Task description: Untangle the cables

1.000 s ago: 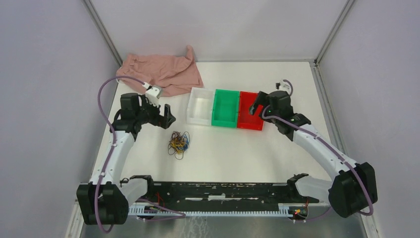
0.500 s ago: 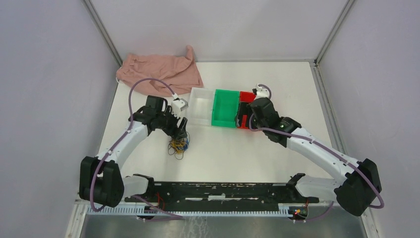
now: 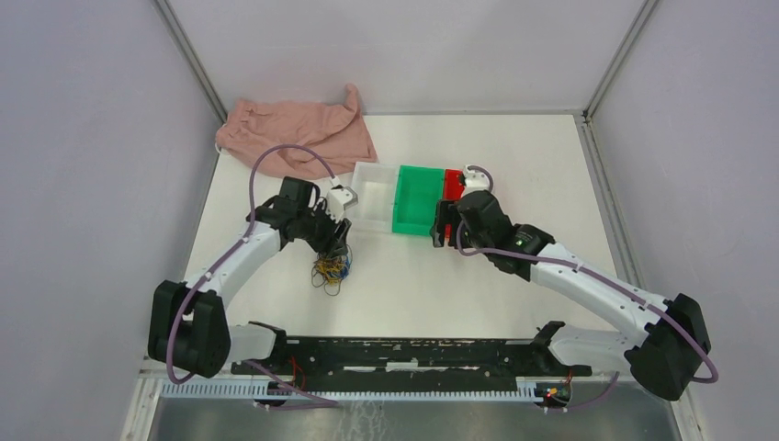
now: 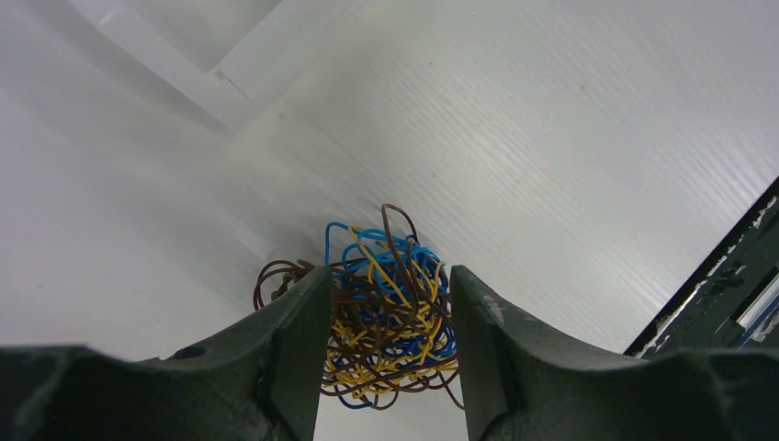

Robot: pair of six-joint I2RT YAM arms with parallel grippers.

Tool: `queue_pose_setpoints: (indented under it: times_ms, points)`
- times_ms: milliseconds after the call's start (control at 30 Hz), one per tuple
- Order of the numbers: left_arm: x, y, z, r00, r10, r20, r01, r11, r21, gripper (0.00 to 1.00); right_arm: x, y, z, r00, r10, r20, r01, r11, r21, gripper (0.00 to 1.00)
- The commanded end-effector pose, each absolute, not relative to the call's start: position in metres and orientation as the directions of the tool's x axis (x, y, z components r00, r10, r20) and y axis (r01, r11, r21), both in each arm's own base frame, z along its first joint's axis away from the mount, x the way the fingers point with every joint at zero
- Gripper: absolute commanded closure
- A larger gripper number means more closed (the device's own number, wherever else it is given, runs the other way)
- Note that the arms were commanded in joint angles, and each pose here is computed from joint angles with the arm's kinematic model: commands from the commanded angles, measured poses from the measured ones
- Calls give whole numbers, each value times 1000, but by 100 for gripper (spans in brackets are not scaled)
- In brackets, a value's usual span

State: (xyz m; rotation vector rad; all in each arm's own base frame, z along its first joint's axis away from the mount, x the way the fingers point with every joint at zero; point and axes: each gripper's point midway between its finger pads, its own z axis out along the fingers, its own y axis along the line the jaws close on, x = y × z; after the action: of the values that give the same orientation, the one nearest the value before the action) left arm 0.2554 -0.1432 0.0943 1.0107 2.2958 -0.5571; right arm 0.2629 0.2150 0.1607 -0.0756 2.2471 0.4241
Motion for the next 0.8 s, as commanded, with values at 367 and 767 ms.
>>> queue_pose_setpoints:
  times_ms: [367,767]
  points:
    - [275,-153,86,-504,568,-650,803,585,-111,73,254,217,175,-629,72,-774,-234,932,277,33]
    - [267,-177,165,-430,482,-763,824,555,-114,97,249,249,180,-591,17,-806,-370,883,289,20]
